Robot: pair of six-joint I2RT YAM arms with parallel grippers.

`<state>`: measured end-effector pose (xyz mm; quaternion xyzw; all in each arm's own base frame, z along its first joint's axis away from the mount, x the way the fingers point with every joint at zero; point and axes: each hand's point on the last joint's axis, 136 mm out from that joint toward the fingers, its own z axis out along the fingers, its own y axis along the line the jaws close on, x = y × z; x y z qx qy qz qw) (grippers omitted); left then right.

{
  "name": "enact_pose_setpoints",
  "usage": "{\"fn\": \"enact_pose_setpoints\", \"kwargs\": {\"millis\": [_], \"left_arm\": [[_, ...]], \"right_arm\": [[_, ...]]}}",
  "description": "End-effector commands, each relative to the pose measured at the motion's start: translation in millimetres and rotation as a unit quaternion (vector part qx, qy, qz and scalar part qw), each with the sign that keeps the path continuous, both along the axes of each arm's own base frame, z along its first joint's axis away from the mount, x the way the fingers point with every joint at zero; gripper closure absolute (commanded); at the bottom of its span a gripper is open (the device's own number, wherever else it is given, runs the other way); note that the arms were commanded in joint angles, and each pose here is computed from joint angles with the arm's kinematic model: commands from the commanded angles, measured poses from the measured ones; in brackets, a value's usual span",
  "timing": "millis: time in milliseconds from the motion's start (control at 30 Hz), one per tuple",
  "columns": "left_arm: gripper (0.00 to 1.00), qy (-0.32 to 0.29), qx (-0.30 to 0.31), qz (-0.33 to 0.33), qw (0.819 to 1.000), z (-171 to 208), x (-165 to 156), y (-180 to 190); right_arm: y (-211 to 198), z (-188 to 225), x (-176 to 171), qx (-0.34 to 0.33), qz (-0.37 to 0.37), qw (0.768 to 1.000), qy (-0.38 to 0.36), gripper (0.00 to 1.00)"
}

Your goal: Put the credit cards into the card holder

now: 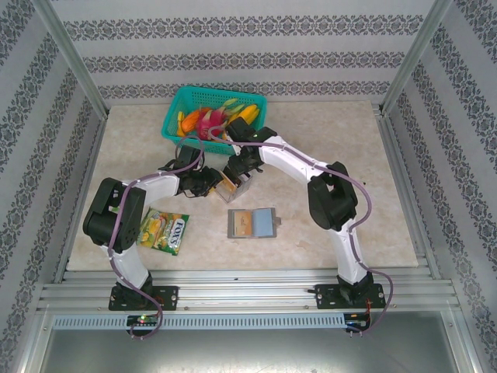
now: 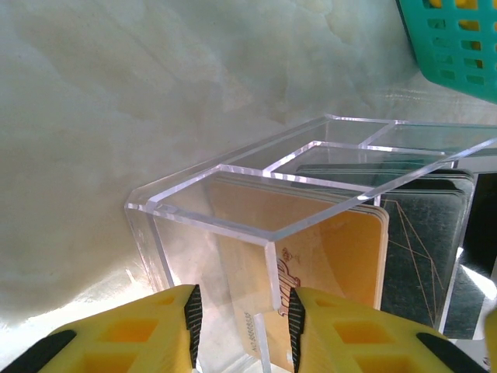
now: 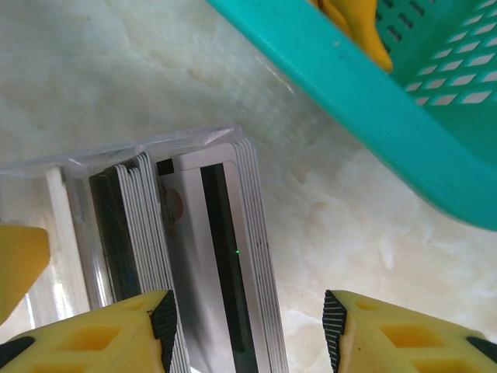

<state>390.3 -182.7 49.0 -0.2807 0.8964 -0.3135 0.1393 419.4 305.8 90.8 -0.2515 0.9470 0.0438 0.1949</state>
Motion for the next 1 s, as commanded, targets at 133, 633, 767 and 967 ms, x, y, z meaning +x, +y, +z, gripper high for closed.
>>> {"fn": "enact_pose_setpoints", "kwargs": {"millis": [133,633,767,967], "left_arm": [[0.63,0.005,0.007,0.005,1.000,-4,-2,7],[0.64,0.009,0.014,0.005,1.000,-6,-8,11],[0.64,0.009,0.013,0.005,1.000,-6,-9,10],[0.64,0.009,0.013,0.005,1.000,-7,-7,10]], "right_arm": [[-8,-7,6,-0.052,0.001,0.999,-0.013,0.46],[-10,6,10,-0.061,-0.003,0.997,-0.036,0.52],[-4,7,6,-0.046,0.002,0.999,-0.025,0.50],[-1,4,8,-0.040,0.002,0.999,-0.023,0.48]]}}
